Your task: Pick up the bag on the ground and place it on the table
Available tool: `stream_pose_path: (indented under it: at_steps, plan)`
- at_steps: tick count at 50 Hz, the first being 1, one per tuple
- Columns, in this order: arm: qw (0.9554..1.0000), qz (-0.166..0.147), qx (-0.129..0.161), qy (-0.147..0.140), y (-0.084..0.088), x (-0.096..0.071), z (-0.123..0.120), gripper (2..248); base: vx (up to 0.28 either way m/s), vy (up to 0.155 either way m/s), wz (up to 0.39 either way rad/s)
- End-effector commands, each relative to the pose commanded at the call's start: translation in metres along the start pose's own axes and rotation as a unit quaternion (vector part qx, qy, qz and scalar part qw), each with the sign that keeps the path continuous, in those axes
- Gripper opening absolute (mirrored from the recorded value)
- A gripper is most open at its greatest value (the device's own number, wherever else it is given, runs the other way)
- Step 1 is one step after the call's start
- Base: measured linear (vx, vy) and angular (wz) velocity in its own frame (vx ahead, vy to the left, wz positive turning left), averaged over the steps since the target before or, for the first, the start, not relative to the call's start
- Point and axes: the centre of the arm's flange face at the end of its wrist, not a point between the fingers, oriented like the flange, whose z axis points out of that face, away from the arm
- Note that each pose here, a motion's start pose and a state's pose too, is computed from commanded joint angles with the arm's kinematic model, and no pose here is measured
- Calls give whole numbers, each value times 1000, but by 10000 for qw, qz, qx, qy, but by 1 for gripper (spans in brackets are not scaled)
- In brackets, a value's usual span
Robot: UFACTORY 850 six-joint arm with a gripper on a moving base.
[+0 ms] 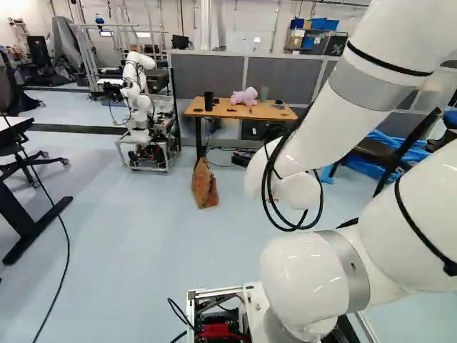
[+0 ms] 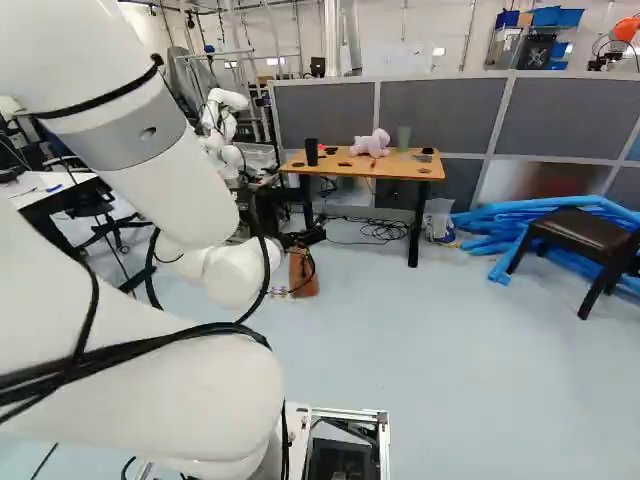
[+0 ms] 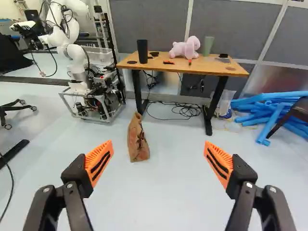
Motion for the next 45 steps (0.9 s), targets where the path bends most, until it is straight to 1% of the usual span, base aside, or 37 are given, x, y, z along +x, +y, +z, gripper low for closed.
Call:
stream_pose_path:
  at_steps: [14, 45]
  plan:
    - [10000, 0, 0, 0, 0, 0, 0, 247, 208, 8, -9]
    - [10000, 0, 0, 0, 0, 0, 0, 247, 199, 41, -21]
